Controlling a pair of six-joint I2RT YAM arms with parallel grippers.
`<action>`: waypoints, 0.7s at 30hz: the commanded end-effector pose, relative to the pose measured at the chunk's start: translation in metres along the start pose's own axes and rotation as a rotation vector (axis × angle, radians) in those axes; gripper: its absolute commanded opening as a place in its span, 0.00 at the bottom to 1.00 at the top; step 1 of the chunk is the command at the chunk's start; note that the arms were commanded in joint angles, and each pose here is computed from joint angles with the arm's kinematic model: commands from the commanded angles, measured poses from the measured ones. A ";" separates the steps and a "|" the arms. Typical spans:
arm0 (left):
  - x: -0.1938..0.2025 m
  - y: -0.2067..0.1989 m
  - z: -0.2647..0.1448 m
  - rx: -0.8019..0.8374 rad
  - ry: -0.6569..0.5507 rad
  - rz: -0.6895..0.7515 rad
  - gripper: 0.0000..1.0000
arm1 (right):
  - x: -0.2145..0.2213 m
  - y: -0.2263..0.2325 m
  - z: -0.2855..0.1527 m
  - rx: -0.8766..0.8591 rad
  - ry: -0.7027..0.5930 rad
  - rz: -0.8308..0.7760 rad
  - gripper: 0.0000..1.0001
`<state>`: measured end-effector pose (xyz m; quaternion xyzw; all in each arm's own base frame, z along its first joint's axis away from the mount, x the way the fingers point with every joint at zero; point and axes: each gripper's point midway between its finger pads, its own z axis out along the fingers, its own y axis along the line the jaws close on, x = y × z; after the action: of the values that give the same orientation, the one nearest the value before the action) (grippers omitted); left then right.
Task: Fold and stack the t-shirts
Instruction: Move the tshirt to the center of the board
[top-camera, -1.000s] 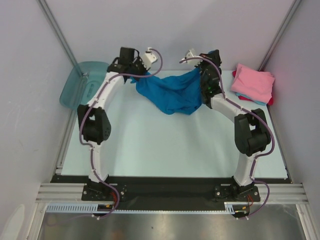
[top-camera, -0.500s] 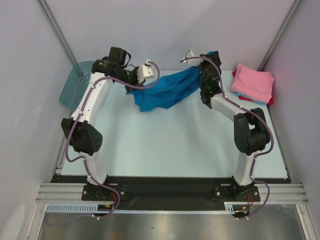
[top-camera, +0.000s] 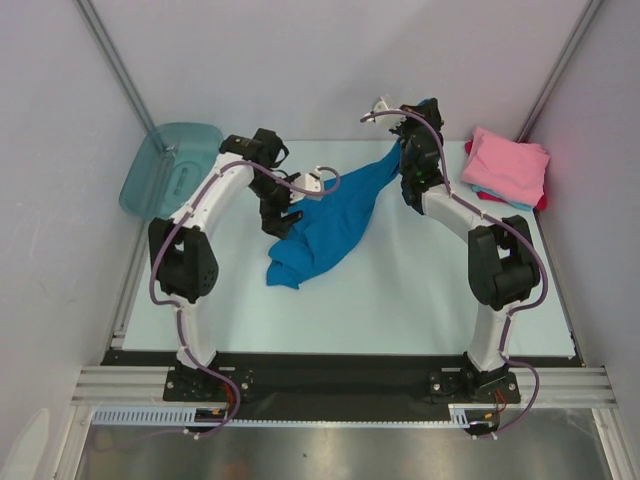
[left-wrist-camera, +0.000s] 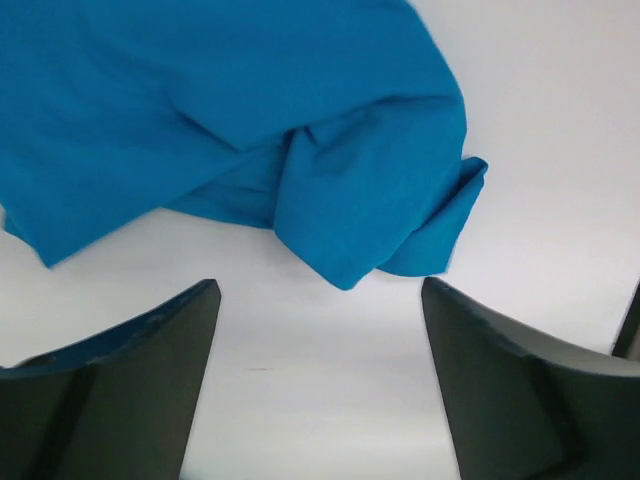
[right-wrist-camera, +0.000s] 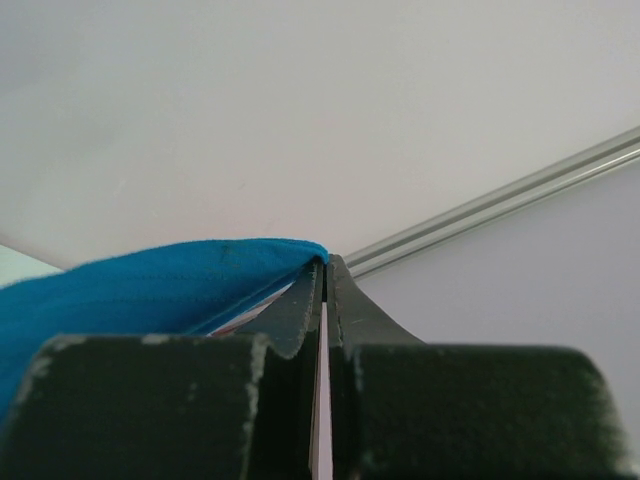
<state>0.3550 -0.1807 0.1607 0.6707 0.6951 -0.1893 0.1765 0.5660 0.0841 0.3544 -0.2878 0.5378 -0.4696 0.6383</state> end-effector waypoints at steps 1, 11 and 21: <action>0.018 0.017 0.007 -0.023 0.078 -0.040 0.91 | -0.009 -0.024 0.006 0.070 -0.017 0.031 0.00; 0.044 0.116 0.044 -0.205 0.051 -0.355 0.99 | -0.007 -0.008 -0.005 0.036 0.008 0.032 0.00; 0.018 0.166 0.032 -0.387 -0.072 -0.116 0.91 | -0.008 0.000 -0.012 0.019 0.016 0.023 0.00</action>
<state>0.4956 -0.1603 0.0701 0.5501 0.7968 -0.1023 0.2282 0.5618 0.0950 0.3358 -0.2992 0.5511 -0.4659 0.6243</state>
